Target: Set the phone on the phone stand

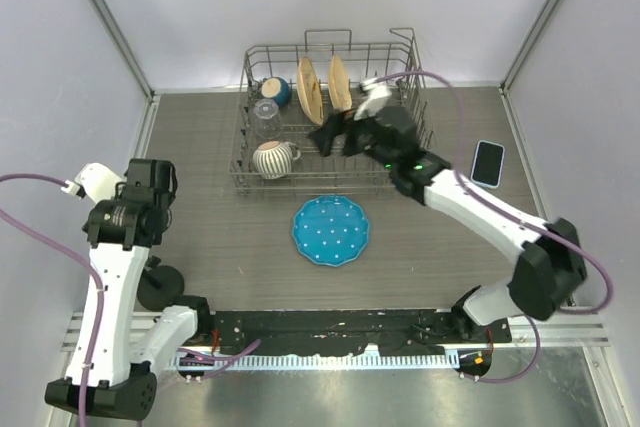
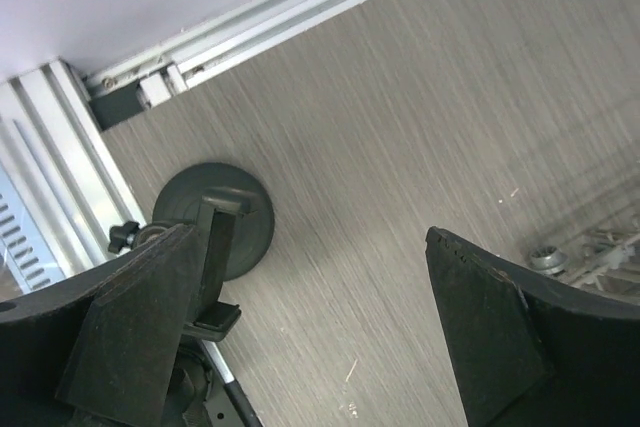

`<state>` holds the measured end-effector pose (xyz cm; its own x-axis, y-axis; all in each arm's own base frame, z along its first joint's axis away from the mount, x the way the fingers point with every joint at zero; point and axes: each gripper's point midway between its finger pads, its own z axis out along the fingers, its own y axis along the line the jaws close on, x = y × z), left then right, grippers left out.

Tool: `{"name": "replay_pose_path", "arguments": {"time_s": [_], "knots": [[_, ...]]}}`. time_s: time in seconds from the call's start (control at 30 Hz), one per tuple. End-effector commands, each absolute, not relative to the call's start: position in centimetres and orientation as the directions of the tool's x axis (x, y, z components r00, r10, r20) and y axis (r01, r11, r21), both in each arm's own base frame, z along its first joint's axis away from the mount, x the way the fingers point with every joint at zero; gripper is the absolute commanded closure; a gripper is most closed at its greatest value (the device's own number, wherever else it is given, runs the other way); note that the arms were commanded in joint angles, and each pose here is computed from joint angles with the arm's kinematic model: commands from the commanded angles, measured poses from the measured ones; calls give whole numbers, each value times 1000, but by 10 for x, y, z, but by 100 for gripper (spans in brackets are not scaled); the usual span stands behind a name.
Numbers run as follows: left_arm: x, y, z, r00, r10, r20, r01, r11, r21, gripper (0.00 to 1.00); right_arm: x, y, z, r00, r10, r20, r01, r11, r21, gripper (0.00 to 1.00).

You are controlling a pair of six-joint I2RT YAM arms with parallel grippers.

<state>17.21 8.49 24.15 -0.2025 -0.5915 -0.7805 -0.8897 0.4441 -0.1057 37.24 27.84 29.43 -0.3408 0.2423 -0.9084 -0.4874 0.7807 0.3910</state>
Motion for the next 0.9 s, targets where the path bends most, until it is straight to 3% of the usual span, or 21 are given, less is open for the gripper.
{"name": "replay_pose_path", "arguments": {"time_s": [0.0,0.23,0.33,0.43,0.57,0.7,0.87], "knots": [[169,90,289,-133,-545,-828,-852,490,-186,0,310,394,329,-303,146,-942,-804,491,335,1],[149,78,313,-122,-591,-798,-799,535,-274,0,214,499,324,-312,213,-926,-931,125,342,2],[141,59,328,-110,-651,-751,-724,570,-388,0,198,533,311,-351,193,-916,-926,76,371,2],[137,41,348,-104,-683,-723,-619,614,-490,0,193,565,297,-538,214,-815,-828,49,559,2],[136,29,376,-119,-660,-742,-511,681,-524,0,174,597,293,-785,194,-588,-606,-50,794,2],[136,17,379,-153,-657,-738,-446,712,-542,0,162,617,276,-873,177,-455,-475,-96,875,2],[135,11,373,-148,-659,-738,-404,721,-563,0,136,642,263,-907,129,-401,-416,-113,902,2]]}}
